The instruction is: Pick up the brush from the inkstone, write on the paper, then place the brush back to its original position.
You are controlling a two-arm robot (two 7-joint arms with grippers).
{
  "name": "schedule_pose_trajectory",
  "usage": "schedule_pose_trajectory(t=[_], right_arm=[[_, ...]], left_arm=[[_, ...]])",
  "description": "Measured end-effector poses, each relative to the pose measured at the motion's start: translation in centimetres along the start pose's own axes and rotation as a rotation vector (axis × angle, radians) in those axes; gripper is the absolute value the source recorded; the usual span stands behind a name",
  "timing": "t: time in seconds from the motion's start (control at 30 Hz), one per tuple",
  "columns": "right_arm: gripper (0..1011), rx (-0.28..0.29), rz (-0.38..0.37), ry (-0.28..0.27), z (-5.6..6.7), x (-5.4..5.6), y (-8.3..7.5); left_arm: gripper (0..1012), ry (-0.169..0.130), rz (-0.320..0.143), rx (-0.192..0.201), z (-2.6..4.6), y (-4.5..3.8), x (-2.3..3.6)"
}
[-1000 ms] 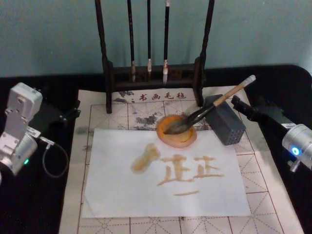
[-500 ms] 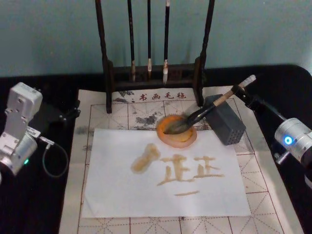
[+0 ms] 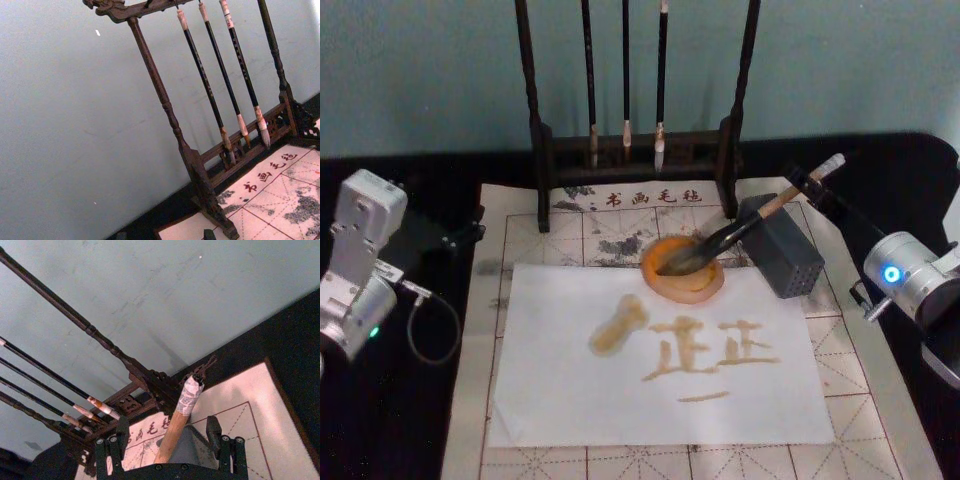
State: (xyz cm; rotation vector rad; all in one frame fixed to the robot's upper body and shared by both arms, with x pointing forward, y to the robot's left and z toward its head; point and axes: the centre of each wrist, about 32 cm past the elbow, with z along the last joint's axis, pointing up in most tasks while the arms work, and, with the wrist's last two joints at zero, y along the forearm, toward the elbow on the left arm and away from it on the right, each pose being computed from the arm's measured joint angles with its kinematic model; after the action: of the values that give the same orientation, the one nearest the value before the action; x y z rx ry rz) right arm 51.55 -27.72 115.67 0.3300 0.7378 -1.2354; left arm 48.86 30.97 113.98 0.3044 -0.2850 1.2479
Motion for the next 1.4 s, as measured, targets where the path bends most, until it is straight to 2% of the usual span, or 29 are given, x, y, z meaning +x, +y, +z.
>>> schedule_pose_trajectory(t=[0.37, 0.77, 1.4], right_arm=[[1002, -0.016, -0.002, 0.090, -0.2, -0.3, 0.8], [1002, -0.031, -0.009, 0.152, -0.3, -0.4, 1.4], [1002, -0.008, -0.021, 0.187, -0.2, -0.5, 1.8]], left_arm=[[1001, 0.000, 0.000, 0.000, 0.00, 0.00, 0.00], [1001, 0.000, 0.000, 0.000, 0.00, 0.00, 0.00], [1001, 0.000, 0.000, 0.000, 0.00, 0.00, 0.00]])
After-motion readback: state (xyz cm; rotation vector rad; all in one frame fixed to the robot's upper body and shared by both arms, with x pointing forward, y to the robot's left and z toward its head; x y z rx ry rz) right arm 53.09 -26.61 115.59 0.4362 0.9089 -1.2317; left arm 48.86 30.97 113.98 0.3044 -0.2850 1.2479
